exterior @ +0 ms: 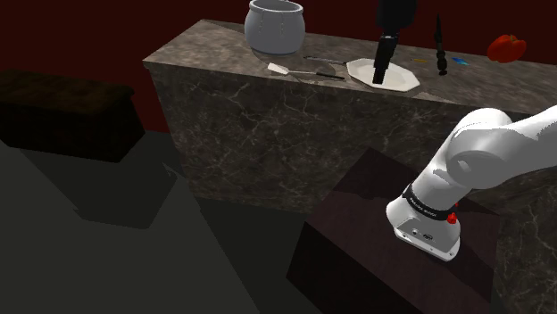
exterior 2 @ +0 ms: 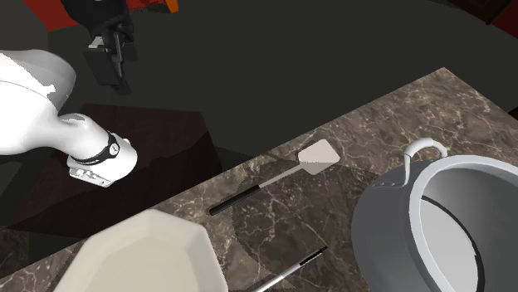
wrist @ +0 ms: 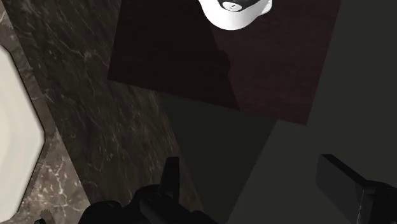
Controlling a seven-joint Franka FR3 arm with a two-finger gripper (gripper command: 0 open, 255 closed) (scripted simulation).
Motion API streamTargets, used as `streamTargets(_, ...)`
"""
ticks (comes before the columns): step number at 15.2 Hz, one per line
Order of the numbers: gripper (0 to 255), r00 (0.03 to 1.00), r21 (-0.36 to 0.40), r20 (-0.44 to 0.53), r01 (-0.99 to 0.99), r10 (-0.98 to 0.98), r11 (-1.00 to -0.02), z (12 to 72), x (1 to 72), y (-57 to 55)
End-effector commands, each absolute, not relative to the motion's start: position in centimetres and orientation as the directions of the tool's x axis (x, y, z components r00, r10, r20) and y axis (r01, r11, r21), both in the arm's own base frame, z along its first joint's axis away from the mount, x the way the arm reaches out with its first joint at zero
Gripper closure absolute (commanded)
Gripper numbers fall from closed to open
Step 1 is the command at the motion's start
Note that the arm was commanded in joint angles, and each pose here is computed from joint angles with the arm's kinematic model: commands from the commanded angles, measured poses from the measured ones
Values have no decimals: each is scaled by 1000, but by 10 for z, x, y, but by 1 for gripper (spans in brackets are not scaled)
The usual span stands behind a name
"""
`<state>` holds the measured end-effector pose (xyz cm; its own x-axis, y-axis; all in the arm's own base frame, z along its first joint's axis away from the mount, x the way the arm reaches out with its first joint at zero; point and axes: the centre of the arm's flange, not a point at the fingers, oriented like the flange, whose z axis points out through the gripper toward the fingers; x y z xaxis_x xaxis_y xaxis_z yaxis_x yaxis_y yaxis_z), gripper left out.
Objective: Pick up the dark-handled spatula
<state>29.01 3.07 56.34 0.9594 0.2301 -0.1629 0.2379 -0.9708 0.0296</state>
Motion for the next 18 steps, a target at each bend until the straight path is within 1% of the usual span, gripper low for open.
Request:
streamTargets(1, 0, 959, 30, -163, 238, 230, -971, 563, 290, 31)
streamTargets(18, 0, 889, 6, -99, 450, 447, -893, 506, 472, -71)
